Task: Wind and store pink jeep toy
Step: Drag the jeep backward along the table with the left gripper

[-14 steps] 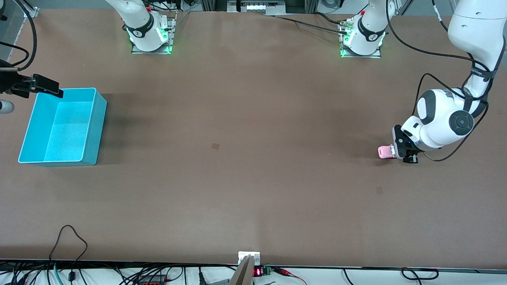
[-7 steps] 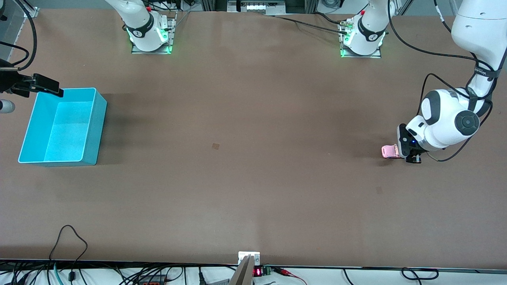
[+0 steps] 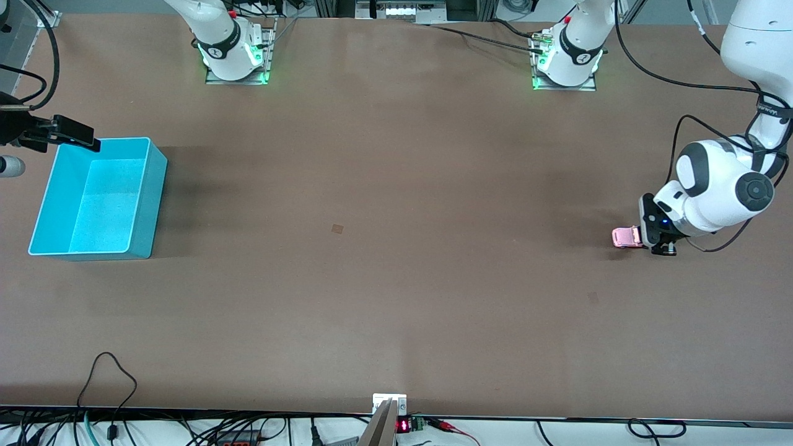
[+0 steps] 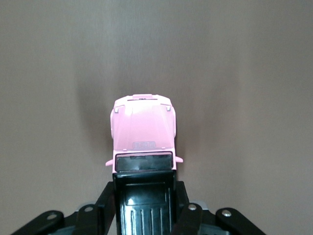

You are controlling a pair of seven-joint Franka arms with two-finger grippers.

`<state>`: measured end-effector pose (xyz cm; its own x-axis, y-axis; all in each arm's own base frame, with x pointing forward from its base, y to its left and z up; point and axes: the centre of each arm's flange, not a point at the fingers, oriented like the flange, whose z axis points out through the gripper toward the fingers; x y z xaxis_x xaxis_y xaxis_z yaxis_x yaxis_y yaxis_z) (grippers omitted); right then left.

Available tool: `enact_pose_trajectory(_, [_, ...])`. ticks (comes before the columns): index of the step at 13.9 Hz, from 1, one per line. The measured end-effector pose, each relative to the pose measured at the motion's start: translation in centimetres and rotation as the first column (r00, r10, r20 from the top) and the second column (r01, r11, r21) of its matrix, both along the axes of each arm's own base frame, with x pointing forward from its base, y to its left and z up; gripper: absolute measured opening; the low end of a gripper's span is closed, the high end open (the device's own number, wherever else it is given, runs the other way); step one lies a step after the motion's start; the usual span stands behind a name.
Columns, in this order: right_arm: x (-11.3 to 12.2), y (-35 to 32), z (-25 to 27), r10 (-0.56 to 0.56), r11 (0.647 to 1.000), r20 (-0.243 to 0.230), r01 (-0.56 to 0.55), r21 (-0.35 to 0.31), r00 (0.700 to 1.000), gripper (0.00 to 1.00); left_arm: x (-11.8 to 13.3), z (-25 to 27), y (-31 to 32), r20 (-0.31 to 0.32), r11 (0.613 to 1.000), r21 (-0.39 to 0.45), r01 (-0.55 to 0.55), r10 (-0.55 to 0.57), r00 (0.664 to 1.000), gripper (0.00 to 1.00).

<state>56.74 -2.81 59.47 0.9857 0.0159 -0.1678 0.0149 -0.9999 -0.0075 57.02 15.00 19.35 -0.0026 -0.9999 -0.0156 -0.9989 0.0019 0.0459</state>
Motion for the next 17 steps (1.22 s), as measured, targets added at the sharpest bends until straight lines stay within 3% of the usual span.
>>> enact_pose_trajectory(11, [0.0, 0.2, 0.0, 0.003, 1.000, 0.000, -0.003, 0.000, 1.000, 1.00, -0.3, 0.0, 6.1, 0.009, 0.999, 0.039, -0.031, 0.030, 0.999, 0.52])
enact_pose_trajectory(14, [0.0, 0.2, 0.0, 0.003, 1.000, -0.001, -0.003, 0.000, 1.000, 1.00, -0.2, -1.2, 4.7, -0.008, 1.000, 0.003, -0.015, 0.015, 1.000, 0.76])
enact_pose_trajectory(16, [0.0, 0.2, 0.0, 0.003, 1.000, -0.002, -0.003, 0.000, 1.000, 1.00, 1.2, 1.9, 2.7, -0.008, 1.000, -0.010, 0.017, -0.017, 1.000, 0.95])
enact_pose_trajectory(17, [0.0, 0.2, 0.0, 0.003, 1.000, -0.003, -0.003, 0.000, 1.000, 1.00, 1.8, 4.6, 1.7, -0.008, 0.999, -0.003, 0.034, -0.034, 0.999, 1.00])
